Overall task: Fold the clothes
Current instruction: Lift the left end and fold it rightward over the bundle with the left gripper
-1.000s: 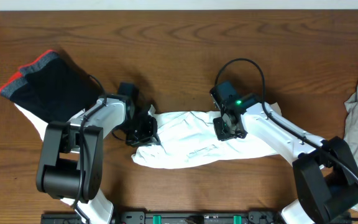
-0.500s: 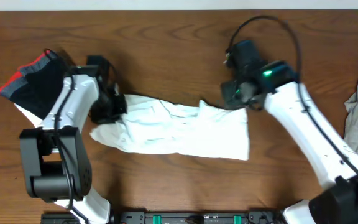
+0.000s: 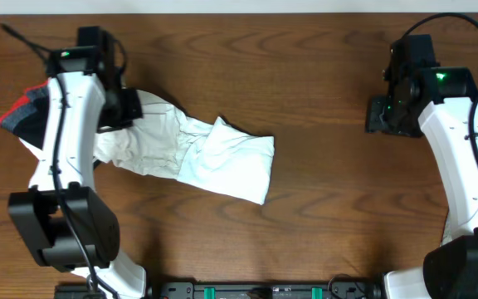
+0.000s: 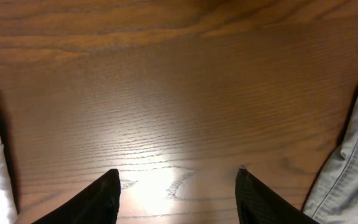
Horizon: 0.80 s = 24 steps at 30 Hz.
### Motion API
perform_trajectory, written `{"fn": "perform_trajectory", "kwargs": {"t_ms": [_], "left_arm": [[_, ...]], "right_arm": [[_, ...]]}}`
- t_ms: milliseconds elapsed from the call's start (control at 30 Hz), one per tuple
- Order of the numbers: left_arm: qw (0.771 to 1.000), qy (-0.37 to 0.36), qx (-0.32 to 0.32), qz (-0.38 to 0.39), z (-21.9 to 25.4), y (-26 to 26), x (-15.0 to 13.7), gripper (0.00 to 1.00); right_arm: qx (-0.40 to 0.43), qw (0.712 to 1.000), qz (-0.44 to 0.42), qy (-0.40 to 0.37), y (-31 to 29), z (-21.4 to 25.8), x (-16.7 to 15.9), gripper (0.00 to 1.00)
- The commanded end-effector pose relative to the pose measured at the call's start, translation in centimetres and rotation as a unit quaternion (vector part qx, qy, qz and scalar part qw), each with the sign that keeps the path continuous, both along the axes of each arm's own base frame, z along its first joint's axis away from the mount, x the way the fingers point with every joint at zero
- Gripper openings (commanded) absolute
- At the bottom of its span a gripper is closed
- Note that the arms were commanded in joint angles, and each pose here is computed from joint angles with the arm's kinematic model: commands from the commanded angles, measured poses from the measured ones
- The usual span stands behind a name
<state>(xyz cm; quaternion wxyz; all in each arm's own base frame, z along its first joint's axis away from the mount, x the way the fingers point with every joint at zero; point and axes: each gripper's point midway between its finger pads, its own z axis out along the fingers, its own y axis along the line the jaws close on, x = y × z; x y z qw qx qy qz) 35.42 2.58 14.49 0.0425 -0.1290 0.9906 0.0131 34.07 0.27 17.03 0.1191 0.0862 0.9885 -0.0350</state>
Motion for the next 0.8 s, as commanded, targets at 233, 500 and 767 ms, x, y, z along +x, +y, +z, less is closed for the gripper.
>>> {"fn": "perform_trajectory", "kwargs": {"t_ms": [233,500,767], "left_arm": [[0.987,0.008,0.003,-0.159,1.1,-13.3,-2.7,0.06],[0.969,0.003,0.005,-0.247,-0.6,-19.9,-5.1,0.06],[0.967,0.007,0.004,-0.256,-1.7,-22.3,-6.9,0.06]], "right_arm": [[-0.006,1.000,0.007,0.015,-0.5,-0.5,-0.6,0.57],[-0.008,1.000,0.016,0.019,-0.5,-0.5,-0.7,0.57],[-0.006,1.000,0.018,0.019,-0.4,-0.5,-0.7,0.57]]}}
